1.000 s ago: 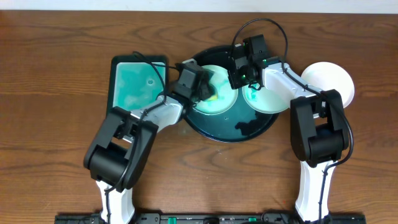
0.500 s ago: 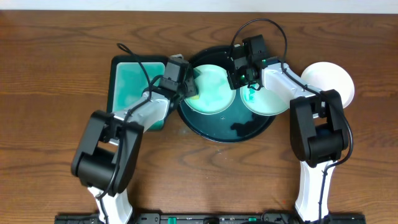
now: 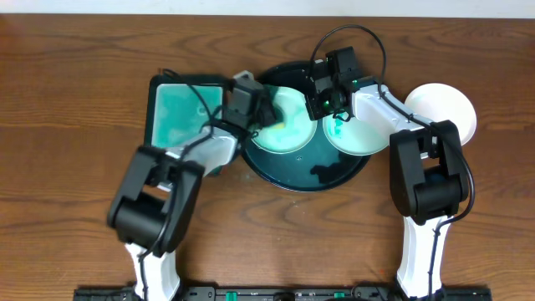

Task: Clean dirty plates on tray and stack at the side
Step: 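Scrub the green-stained plate with the left-held sponge, right gripper holding rim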

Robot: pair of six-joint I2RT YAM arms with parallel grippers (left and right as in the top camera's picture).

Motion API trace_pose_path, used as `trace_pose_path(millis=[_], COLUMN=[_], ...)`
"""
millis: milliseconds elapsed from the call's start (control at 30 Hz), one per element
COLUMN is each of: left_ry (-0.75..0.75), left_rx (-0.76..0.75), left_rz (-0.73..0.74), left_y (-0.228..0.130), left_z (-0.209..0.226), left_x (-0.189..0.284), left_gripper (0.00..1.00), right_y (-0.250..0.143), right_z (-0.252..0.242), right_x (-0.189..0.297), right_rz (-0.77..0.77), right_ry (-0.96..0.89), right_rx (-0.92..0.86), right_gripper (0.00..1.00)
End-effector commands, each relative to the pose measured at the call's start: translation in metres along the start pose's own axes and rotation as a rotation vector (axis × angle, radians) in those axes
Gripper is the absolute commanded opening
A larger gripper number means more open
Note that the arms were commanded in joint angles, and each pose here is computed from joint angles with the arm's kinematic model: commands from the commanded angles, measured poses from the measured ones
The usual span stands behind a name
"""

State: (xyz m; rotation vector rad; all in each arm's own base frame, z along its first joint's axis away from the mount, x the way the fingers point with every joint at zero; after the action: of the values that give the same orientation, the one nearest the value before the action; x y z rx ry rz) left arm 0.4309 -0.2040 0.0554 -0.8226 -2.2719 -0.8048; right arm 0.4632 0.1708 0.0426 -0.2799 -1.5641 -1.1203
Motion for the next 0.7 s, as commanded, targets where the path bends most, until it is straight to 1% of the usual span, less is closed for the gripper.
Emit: trace_pose_path(millis=[0,100,233,300,367,433,533,667], left_ry=[0.048,0.084,0.155,0.241,0.294,0.302,0.314,0.230], left_rx=[0.003,-0.081,-0.168,-0.157,-0.160,-0.197,-0.212,-0.216], left_rz=[-0.004,-0.023,-0.007,-0.031,-0.054,-0.060,-0.118,-0.155], left_y=[0.000,0.009,0.020,0.032,0.042,0.049,0.063,0.073], left_z=[0.017,0.027,0.048,0.066,0.076,0.076,0.069,0.040], left_x=[-0.009,-0.007,-0.003,0.005,0.013,0.020,0.035,0.056], left_gripper=[0.07,0.07,0.07,0.07,0.07,0.07,0.07,0.07], right_y=[-0.020,-0.020,-0.021,-0.021,-0.021,-0.021,-0.021,-0.019], right_z=[0.003,0.003,0.003,0.003,0.003,0.003,0.003,0.002], right_x=[-0.011,-0.011,-0.011,-0.011,-0.011,-0.011,-0.011,-0.011], right_rz=[0.071,0.071,0.072,0.074,0.074,0.074,0.073,0.065], right_ry=[-0.007,-0.008,-0.007,-0.007,-0.007,-0.008,-0.008,-0.010], right_rx=[-0.013,-0.012,-0.013,-0.013,-0.011,-0.011,-0.011,-0.008], right_gripper=[0.01,0.01,0.01,0.01,0.01,0.01,0.01,0.01])
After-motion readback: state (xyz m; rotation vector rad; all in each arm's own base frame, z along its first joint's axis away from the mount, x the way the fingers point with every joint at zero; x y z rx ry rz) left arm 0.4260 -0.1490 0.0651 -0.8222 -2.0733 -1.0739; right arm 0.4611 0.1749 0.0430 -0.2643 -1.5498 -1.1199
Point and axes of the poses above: each gripper's point midway between its finger pads, its own x axis back along the fingers, its own z axis along the line the jaws close on, y = z × x, the point moved 4 cm from there along x, back along the fingers, and after that the axes turned 15 degrees about x, right-handed, at the moved point
